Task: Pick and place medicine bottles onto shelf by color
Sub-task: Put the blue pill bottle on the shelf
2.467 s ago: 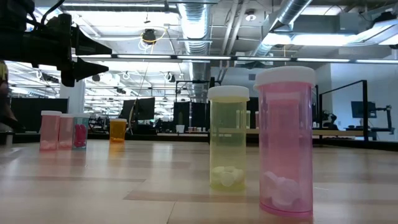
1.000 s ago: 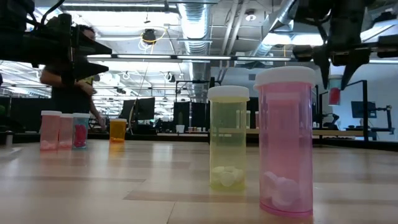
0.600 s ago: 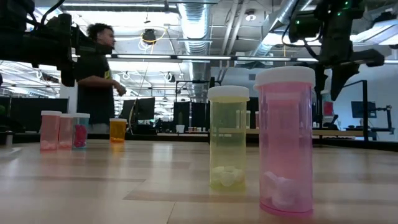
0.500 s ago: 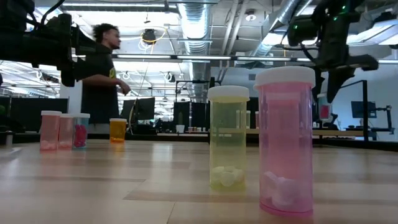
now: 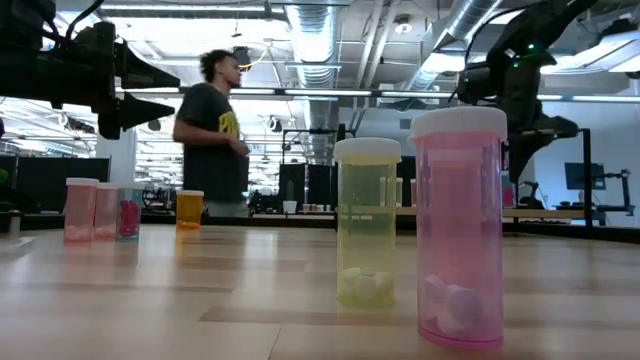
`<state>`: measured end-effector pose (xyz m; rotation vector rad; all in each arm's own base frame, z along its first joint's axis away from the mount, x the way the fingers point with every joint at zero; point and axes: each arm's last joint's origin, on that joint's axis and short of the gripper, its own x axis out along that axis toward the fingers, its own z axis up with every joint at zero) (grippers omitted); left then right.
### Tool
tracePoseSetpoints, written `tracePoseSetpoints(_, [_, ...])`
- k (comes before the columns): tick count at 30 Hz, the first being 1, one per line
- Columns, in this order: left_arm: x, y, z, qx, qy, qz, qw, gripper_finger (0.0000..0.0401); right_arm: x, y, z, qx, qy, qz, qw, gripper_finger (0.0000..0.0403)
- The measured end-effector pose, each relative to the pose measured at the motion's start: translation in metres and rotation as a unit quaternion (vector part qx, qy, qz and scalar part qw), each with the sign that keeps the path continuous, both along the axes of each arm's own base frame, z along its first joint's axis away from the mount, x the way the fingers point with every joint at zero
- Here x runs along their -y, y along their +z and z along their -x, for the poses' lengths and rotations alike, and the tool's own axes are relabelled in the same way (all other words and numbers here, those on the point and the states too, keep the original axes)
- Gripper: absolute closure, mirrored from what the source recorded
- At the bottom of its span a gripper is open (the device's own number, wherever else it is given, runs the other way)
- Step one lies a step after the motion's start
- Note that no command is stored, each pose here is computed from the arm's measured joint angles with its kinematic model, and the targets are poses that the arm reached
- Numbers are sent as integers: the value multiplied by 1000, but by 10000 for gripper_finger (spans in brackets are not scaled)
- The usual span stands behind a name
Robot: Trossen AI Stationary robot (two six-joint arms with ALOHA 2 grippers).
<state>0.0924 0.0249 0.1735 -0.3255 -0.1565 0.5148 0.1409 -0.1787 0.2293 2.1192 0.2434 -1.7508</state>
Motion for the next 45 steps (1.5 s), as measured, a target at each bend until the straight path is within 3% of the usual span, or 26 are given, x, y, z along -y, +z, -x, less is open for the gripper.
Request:
tracePoseSetpoints(11, [0,0,0,0,0,0,1000,89,48,9,-16,-16,-22,-6,1000,233])
tracePoseSetpoints(21, [0,0,0,0,0,0,1000,89,76,5,-37,-14,2,-15,1000,233])
tracePoseSetpoints(45, [0,0,0,0,0,0,1000,89,93,-1,-46,-16,30,-8,999,232])
